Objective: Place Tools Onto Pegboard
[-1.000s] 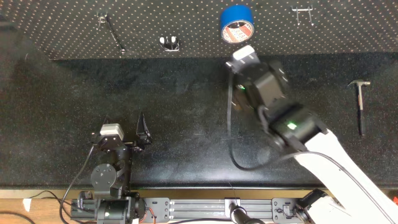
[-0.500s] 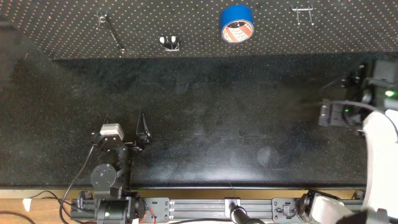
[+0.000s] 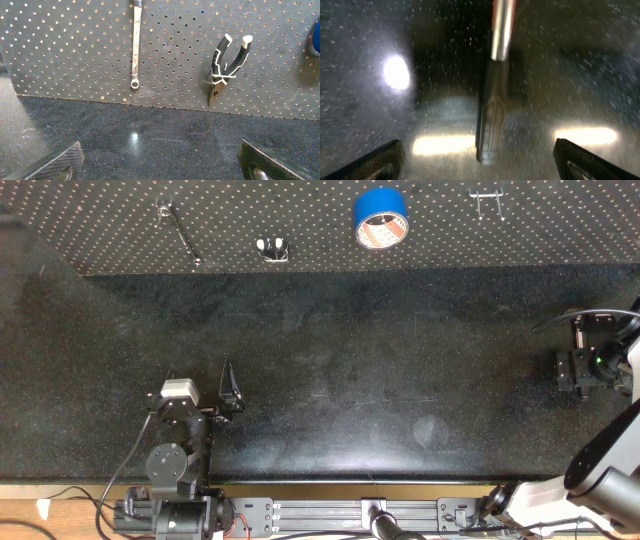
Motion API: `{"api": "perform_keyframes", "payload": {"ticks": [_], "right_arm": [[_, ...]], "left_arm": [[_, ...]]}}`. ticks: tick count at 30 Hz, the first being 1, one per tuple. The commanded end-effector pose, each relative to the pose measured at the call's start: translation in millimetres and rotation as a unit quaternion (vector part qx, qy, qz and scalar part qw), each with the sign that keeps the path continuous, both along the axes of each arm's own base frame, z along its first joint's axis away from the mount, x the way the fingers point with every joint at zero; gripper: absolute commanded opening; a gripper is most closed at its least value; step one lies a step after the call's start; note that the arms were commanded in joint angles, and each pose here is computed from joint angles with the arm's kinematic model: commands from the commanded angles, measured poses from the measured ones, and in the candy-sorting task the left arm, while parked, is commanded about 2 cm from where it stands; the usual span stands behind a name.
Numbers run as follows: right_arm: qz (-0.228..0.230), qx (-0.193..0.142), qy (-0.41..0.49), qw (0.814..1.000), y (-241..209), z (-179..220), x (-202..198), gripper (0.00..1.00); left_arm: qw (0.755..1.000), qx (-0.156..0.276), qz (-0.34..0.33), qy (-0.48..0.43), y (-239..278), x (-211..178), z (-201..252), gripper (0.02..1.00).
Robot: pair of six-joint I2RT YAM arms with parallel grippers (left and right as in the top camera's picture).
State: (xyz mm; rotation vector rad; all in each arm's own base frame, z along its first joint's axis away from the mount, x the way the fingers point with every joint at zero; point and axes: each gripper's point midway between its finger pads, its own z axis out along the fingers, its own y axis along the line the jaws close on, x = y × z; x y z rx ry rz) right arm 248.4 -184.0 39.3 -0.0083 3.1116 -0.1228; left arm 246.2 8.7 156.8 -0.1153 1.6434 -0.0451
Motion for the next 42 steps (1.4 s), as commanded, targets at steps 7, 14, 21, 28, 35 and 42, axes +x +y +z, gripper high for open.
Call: {"api": "perform_keyframes", "payload": {"ticks": [7,14,21,28,35,42], "right_arm": [[0.036,0.004,-0.005,0.999,-5,-20,11,0.976],[0.040,0.019,-0.027,0.999,-2,-25,22,0.976],[0.038,0.026,-0.019,0.999,0,-34,19,0.755],[0.037,0.044,-0.032,0.998,11,-45,17,0.080],[0.007,0.038,-0.046,0.998,8,-40,22,0.075],[-0.082,0.023,-0.297,0.951,19,98,73,0.071]], "left_arm": [[1.000,0.006,-0.001,0.001,0,0,-1,0.996],[1.000,0.006,-0.001,0.001,0,0,-1,0.996],[1.000,0.006,-0.001,0.001,0,0,-1,0.996],[1.000,0.006,-0.001,0.001,0,0,-1,0.996],[1.000,0.006,-0.001,0.001,0,0,-1,0.996],[1.000,0.006,-0.001,0.001,0,0,-1,0.996]]}}
